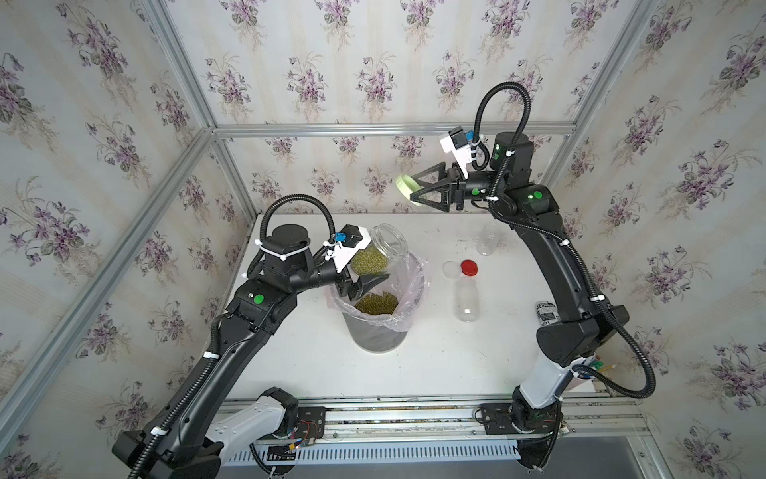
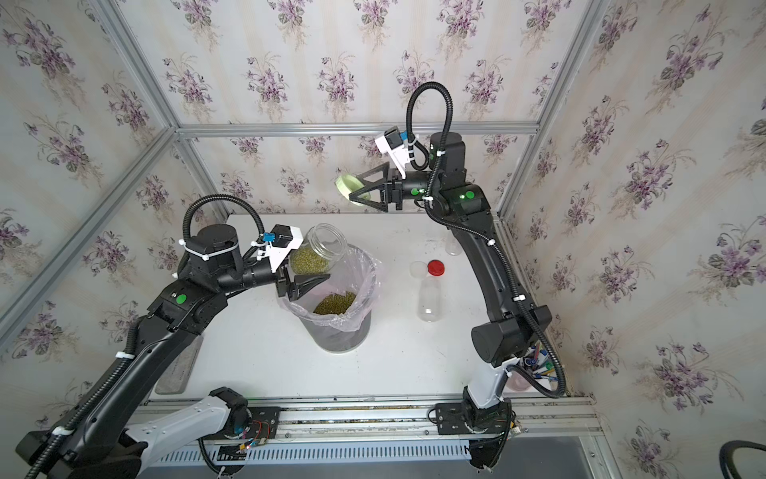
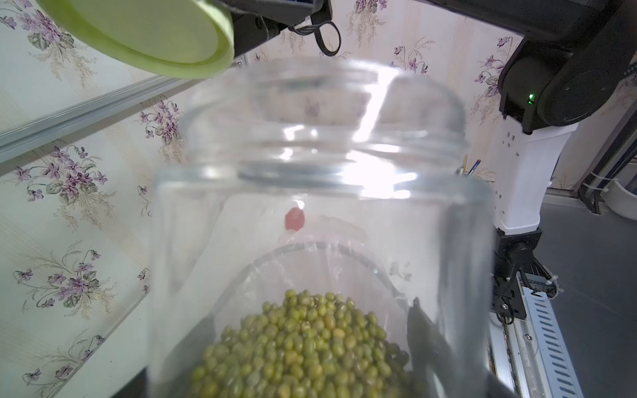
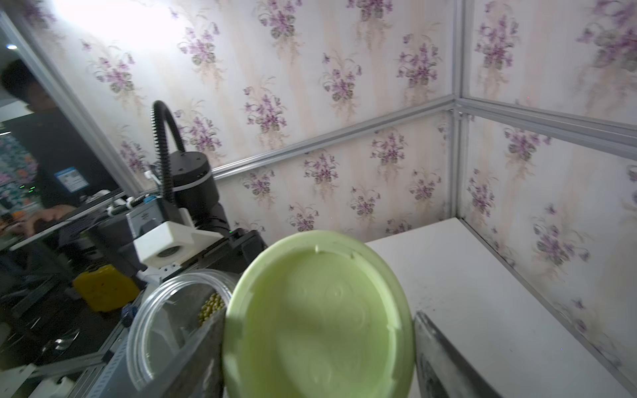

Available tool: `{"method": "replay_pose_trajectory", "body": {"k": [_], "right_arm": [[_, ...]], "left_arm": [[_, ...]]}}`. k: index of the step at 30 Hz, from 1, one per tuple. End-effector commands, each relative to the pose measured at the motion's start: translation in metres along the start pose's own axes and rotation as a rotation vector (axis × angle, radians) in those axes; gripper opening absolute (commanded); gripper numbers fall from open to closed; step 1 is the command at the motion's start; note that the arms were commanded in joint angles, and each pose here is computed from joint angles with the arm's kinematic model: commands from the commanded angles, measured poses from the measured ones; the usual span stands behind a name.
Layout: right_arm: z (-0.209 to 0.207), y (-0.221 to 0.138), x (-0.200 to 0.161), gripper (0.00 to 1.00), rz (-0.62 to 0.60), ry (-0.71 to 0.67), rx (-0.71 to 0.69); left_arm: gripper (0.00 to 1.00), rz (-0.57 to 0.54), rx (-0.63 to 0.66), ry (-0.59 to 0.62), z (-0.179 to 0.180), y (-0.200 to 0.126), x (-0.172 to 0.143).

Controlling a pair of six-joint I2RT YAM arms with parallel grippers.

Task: Empty moldy mung beans from jars
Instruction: Place the lid at the center of the board.

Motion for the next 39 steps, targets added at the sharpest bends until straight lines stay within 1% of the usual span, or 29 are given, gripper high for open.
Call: {"method": "replay_pose_trajectory", "body": {"k": [1,3,6,11,17,20,23,29,32,35,39], "right_arm": [[-0.014,-0.007,-0.01,0.59,0.048,0.04,-0.204],[-0.02,-0.013,-0.017,0.59,0.076,0.064,-0.304],[-0.035,-0.025,-0.028,0.59,0.119,0.108,-0.507],[-0.054,-0.044,-0.043,0.59,0.152,0.182,-0.76],[-0.082,-0.052,-0.085,0.59,0.192,0.246,-0.935],[-0.09,-0.057,-0.1,0.59,0.15,0.234,-0.985],[-0.098,-0.06,-0.113,0.59,0.14,0.246,-1.011],[-0.126,-0.064,-0.147,0.59,0.167,0.307,-1.053],[-0.138,-0.061,-0.166,0.58,0.16,0.333,-1.055],[-0.149,-0.054,-0.189,0.58,0.189,0.384,-1.037],[-0.153,-0.058,-0.215,0.57,0.208,0.441,-1.086]], "left_arm": [[0.0,-0.074,0.029,0.055,0.003,-0.003,0.016],[0.0,-0.075,0.036,0.057,0.003,-0.004,0.016],[0.0,-0.078,0.049,0.061,0.003,-0.006,0.017],[0.0,-0.082,0.058,0.061,0.003,-0.008,0.018],[0.0,-0.083,0.059,0.055,0.003,-0.008,0.018],[0.0,-0.083,0.072,0.05,0.004,-0.009,0.018],[0.01,-0.086,0.076,0.052,0.004,-0.009,0.018],[0.01,-0.084,0.081,0.051,0.004,-0.01,0.017],[0.01,-0.084,0.082,0.049,0.004,-0.009,0.016],[0.01,-0.084,0.082,0.048,0.004,-0.009,0.016],[0.01,-0.084,0.081,0.046,0.004,-0.009,0.015]]}}
Point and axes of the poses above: each gripper's point midway between its finger pads, its own y axis out along the fingers, its own z axis along the line the jaws close on, x = y × z, the point moved 6 cm from there along -y, back along the fingers, and after that the axes turned 1 degree about -y, right-handed, at the moved point
